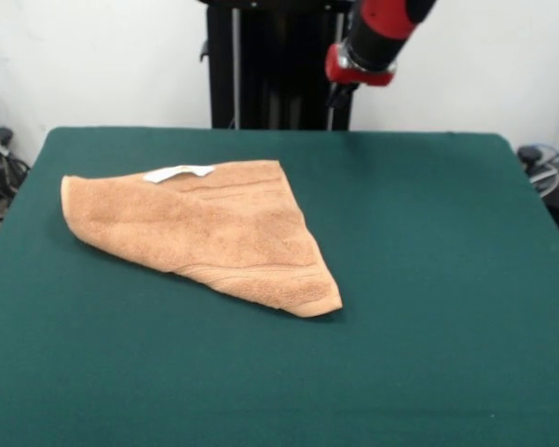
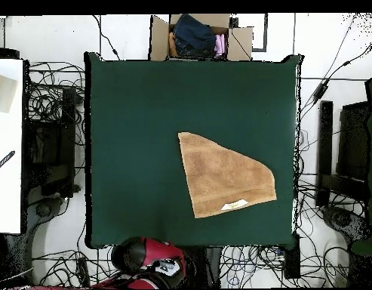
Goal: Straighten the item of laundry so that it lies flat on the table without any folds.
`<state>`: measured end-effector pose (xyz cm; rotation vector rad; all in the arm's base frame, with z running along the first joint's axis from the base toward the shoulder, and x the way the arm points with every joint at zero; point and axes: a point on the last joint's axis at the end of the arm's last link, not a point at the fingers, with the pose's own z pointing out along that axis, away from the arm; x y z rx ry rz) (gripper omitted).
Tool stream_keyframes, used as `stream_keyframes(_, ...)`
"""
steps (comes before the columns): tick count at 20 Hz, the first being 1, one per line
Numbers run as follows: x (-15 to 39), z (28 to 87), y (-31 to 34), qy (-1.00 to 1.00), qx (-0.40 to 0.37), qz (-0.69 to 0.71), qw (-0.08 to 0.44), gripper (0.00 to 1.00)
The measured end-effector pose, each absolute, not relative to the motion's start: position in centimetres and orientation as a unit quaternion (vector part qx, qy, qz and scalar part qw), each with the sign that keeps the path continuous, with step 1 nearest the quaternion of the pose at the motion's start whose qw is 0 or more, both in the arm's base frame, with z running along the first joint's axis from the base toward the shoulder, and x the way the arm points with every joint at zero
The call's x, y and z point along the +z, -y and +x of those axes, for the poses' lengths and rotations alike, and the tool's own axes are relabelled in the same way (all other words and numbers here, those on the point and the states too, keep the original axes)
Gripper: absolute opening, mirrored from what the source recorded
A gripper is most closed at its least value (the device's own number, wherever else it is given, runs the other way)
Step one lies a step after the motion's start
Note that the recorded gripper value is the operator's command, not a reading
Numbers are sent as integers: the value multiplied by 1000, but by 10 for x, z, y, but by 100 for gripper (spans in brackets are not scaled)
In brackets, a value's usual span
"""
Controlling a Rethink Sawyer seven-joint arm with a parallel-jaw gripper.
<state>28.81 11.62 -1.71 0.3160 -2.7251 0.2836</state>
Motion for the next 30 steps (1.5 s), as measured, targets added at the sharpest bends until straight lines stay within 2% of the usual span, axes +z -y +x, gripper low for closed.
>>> stream_keyframes(30, -6, 298, -125, 972, 102, 122, 174, 0)
